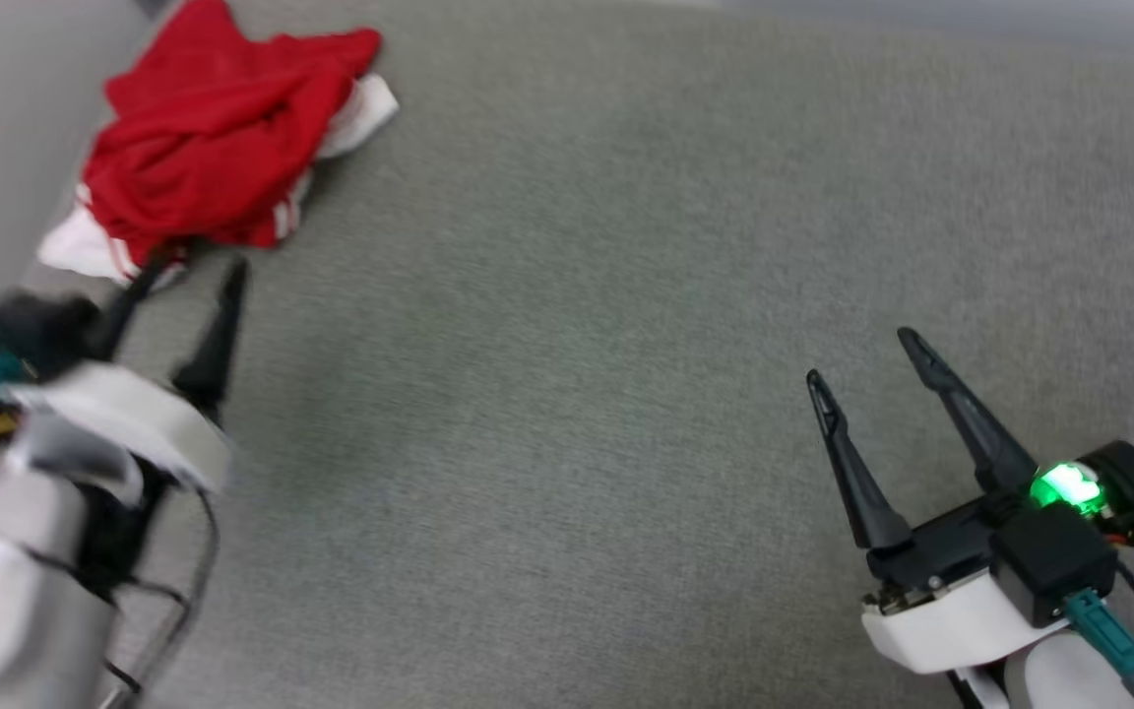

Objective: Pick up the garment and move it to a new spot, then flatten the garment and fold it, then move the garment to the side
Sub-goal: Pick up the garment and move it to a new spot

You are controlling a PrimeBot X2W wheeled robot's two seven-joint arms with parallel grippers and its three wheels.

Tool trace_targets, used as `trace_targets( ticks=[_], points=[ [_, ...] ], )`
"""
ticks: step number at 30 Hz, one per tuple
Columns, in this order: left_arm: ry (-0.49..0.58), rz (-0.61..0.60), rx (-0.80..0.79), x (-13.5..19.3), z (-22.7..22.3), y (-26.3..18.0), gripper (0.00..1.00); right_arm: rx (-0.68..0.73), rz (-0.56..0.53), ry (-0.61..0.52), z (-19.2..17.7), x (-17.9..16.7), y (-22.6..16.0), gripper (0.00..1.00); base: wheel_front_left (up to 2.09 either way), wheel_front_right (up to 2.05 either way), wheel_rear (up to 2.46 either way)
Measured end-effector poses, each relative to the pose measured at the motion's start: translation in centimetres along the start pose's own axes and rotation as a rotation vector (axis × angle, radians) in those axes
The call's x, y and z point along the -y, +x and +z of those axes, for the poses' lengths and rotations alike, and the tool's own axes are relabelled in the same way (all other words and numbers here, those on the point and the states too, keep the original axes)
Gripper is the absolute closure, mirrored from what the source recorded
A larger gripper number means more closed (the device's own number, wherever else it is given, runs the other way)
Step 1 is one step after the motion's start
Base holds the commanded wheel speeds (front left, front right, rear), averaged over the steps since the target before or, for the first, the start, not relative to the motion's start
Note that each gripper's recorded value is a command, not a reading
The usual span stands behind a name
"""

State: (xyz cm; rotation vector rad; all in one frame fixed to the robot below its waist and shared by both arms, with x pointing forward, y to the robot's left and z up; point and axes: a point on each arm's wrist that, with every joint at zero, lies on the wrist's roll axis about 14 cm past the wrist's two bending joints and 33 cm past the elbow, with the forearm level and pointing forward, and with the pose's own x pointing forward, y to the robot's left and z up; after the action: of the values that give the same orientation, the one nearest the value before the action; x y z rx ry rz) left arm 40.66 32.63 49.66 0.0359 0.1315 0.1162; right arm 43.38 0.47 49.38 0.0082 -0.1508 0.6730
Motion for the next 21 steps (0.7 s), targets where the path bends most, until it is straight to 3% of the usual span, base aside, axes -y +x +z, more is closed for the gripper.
trace_targets(
  ticks=[6,14,21],
  points=[
    [0.094,-0.048,-0.213,-2.4,-0.1,6.2,0.00,-0.051,-0.036,0.005,-3.0,2.4,-0.2,0.00,0.00,0.00,0.00],
    [0.074,-0.044,-0.549,-4.6,-3.5,11.0,0.00,-0.135,-0.088,0.007,-6.7,4.6,-1.5,0.00,0.00,0.00,0.00],
    [0.040,-0.054,-0.845,-4.2,-8.3,12.3,0.00,-0.199,-0.140,0.016,-9.2,6.3,-2.8,0.00,0.00,0.00,0.00]
  ],
)
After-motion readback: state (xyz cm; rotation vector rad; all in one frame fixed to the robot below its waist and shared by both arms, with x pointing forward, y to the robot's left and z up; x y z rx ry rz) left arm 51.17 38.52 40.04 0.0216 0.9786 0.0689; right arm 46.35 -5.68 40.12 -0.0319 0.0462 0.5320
